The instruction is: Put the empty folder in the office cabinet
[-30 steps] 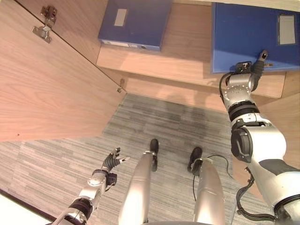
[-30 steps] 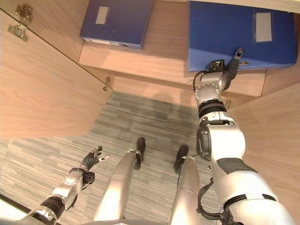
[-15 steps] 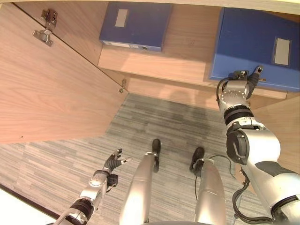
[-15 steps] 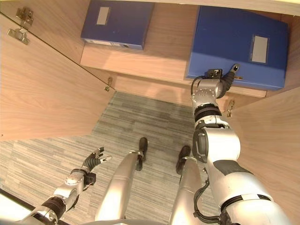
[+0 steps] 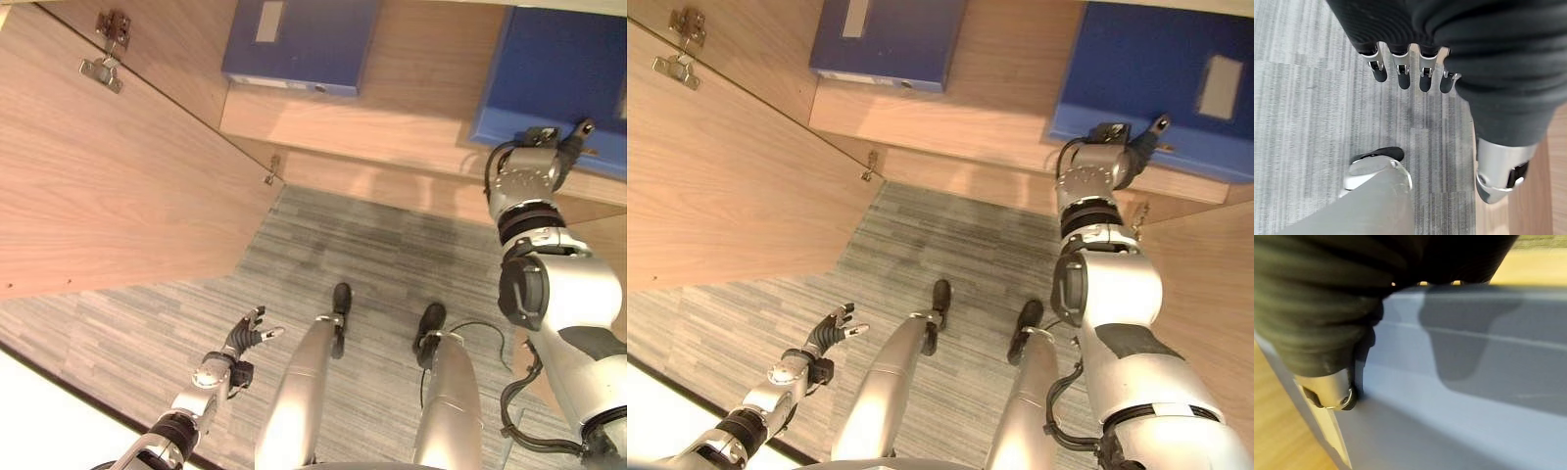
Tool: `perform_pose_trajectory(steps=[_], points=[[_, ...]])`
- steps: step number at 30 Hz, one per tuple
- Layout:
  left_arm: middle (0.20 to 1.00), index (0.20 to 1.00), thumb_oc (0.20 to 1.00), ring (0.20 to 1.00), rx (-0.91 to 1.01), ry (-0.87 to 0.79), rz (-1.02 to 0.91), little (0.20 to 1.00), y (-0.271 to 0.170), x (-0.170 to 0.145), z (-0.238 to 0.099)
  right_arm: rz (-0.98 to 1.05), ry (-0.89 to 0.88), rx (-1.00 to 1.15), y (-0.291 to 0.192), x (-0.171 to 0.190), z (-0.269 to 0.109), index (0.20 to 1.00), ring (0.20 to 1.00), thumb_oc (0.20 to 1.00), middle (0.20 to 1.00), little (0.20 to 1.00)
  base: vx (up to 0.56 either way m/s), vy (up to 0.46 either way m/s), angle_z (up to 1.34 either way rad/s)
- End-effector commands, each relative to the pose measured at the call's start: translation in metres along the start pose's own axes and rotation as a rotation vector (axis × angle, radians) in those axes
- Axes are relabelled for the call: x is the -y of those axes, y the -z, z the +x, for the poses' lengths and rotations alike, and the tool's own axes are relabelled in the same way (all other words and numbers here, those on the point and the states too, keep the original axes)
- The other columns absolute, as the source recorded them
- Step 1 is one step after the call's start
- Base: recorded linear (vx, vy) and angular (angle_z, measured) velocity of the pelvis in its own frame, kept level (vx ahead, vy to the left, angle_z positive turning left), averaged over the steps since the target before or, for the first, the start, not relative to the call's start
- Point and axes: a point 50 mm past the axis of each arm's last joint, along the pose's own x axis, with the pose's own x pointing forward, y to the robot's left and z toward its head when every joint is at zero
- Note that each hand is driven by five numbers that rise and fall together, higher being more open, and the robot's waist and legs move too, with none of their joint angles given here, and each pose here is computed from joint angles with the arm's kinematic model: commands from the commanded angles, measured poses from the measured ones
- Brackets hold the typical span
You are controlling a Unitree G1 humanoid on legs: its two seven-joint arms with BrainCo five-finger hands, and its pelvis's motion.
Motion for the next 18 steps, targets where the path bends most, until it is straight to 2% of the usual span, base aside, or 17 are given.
perform_pose_trajectory(steps=[1, 6, 15, 18], points=[[1.000, 1.000, 1.000, 1.000, -0.001, -0.011, 0.030, 1.000, 0.006, -0.011, -0.009, 0.024, -0.155, 0.186, -0.064, -0.043, 0.000, 0.200, 0.200, 0.200, 0.200, 0.200, 0.16, 0.025, 0.07], [1.000, 1.000, 1.000, 1.000, 0.046, 0.005, 0.029, 1.000, -0.003, -0.014, -0.010, -0.074, -0.208, 0.303, -0.105, -0.062, -0.002, 0.200, 0.200, 0.200, 0.200, 0.200, 0.06, 0.030, 0.11], [1.000, 1.000, 1.000, 1.000, 0.100, 0.020, 0.031, 1.000, -0.015, -0.013, -0.010, -0.287, -0.235, 0.417, -0.129, -0.080, -0.009, 0.200, 0.200, 0.200, 0.200, 0.200, 0.01, 0.007, 0.04], [1.000, 1.000, 1.000, 1.000, 0.110, 0.020, 0.024, 1.000, -0.017, -0.012, -0.010, -0.292, -0.242, 0.425, -0.130, -0.084, -0.011, 0.200, 0.200, 0.200, 0.200, 0.200, 0.00, 0.000, 0.00]])
